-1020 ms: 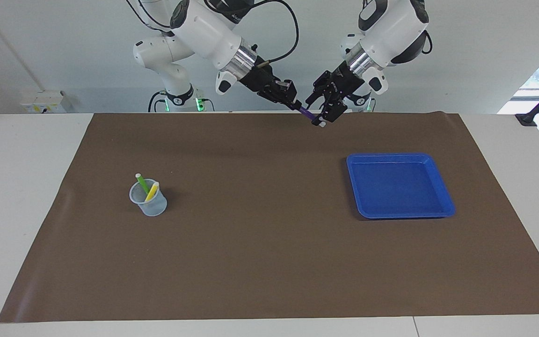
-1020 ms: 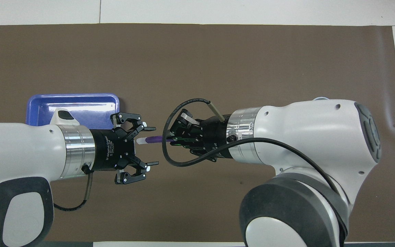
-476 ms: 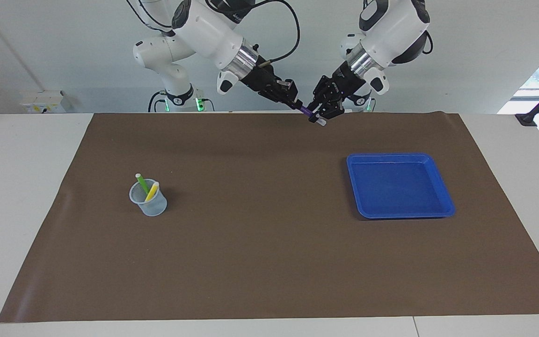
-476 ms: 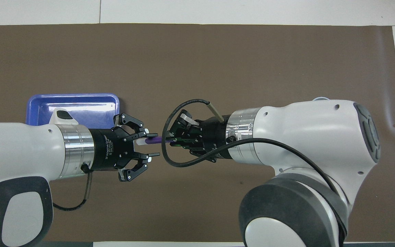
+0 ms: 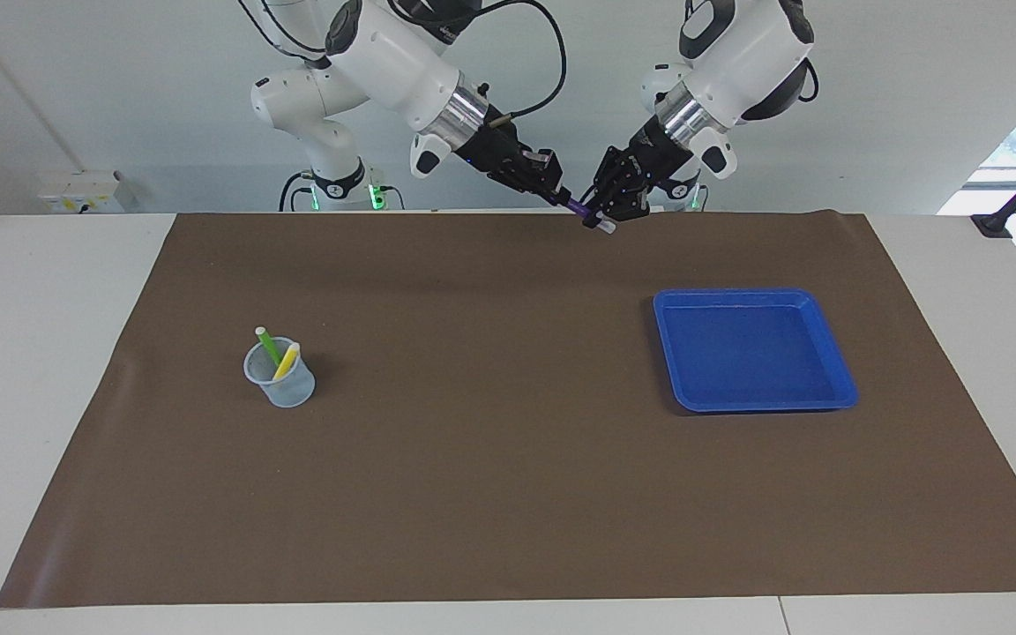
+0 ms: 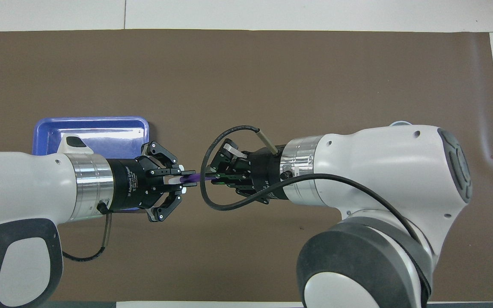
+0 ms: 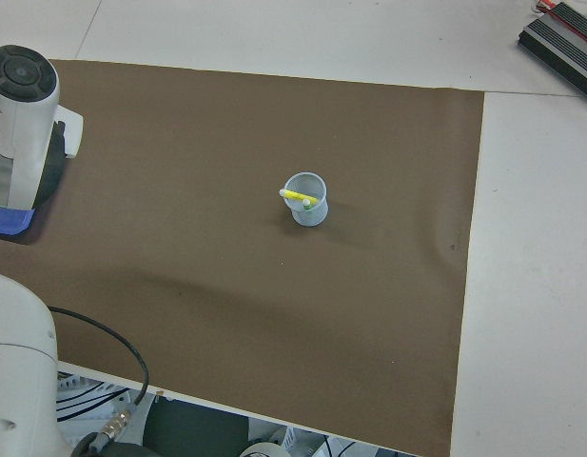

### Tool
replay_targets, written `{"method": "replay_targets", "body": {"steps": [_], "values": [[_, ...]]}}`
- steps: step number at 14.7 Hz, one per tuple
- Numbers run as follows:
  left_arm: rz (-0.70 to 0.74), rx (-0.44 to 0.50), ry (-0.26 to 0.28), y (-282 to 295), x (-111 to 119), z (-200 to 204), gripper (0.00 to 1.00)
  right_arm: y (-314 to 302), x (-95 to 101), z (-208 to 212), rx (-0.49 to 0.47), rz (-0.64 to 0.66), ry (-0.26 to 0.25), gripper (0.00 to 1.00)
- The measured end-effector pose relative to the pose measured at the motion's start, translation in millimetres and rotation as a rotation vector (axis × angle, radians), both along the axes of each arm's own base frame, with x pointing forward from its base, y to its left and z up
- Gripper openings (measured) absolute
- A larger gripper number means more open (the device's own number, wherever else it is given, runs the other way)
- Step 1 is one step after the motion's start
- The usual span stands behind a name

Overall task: Right arm passes pens to left for tray arrangement
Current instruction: 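Close the left gripper on the pen while the right gripper releases, then lower the purple pen into the blue tray with the left gripper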

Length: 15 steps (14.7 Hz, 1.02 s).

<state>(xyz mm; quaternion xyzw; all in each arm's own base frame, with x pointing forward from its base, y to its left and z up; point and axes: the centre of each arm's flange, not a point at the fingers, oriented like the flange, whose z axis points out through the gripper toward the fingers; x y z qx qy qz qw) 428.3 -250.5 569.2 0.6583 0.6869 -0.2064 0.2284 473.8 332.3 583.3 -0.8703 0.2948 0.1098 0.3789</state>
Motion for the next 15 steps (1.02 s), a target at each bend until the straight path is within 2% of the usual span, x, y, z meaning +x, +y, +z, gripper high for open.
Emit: {"method": "replay_targets", "body": {"steps": [1,2,4,5,9,10,12,15], "values": [[0.000,0.000,0.000,0,0,0,0.17,0,0.2,0,0.000,0.000,0.000,0.17],[0.005,0.000,0.003,0,0,0,0.17,-2,1.3,0,-0.004,-0.002,-0.003,0.24],[0.019,-0.001,0.005,5,3,0,0.17,-9,5.9,-2,-0.054,0.005,-0.037,0.44],[0.024,-0.001,0.005,7,4,0,0.17,-12,7.7,-4,-0.108,0.018,-0.067,0.56],[0.038,-0.001,0.004,14,8,0,0.17,-34,19.5,-12,-0.284,0.045,-0.154,0.96],[0.036,0.000,-0.008,20,11,0,0.17,-45,25.5,-13,-0.326,0.047,-0.177,1.00],[-0.015,0.009,-0.069,39,20,-1,0.17,-71,38.6,-17,-0.392,0.063,-0.220,1.00],[-0.222,0.035,-0.175,63,25,-13,0.17,-119,58.9,-23,-0.448,0.096,-0.267,1.00]]}}
